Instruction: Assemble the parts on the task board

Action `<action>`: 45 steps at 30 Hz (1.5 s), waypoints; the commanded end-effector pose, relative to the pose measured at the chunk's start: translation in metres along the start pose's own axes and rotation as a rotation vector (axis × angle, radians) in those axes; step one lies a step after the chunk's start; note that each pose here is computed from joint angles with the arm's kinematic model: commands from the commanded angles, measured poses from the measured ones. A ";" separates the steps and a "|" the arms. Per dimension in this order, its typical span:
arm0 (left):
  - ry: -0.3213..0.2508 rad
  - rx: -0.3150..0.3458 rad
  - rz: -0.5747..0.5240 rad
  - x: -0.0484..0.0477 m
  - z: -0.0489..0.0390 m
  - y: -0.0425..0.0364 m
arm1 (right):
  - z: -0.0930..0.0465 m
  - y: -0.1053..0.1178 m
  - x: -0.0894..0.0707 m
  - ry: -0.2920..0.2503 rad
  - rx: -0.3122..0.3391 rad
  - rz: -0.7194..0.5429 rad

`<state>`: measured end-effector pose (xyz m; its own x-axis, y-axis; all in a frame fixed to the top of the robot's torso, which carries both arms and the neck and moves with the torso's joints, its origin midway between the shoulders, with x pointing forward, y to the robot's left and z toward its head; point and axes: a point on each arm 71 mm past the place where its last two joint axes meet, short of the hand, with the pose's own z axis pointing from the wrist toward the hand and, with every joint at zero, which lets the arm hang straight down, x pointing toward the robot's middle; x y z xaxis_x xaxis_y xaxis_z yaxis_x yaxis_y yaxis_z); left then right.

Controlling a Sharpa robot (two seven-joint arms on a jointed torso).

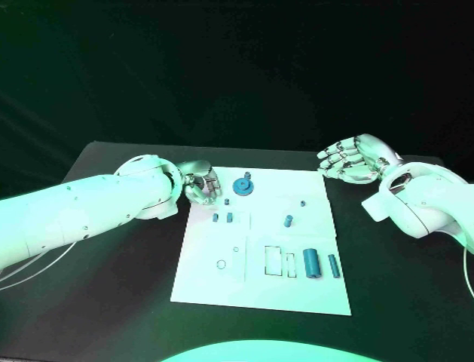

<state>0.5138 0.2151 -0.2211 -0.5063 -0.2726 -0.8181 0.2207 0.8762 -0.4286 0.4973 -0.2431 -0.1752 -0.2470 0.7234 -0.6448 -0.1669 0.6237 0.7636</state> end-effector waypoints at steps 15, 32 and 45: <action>-0.205 0.240 -0.939 -0.0417 -0.0343 0.0256 | 0.006 0.001 0.032 0.197 -0.105 -0.658; -0.209 0.357 -1.092 -0.0418 -0.0464 0.0109 | 0.010 -0.004 0.062 0.219 -0.118 -0.732; -0.209 0.363 -1.096 -0.0414 -0.0472 0.0084 | 0.012 -0.006 0.082 0.257 -0.124 -0.722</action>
<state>0.4977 0.2545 -0.1757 -0.4303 -0.9027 0.0044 -0.0199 0.0046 -0.9998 0.4897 -0.1850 -0.2300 -0.2420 0.0765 -0.9673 -0.4642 0.8663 0.1847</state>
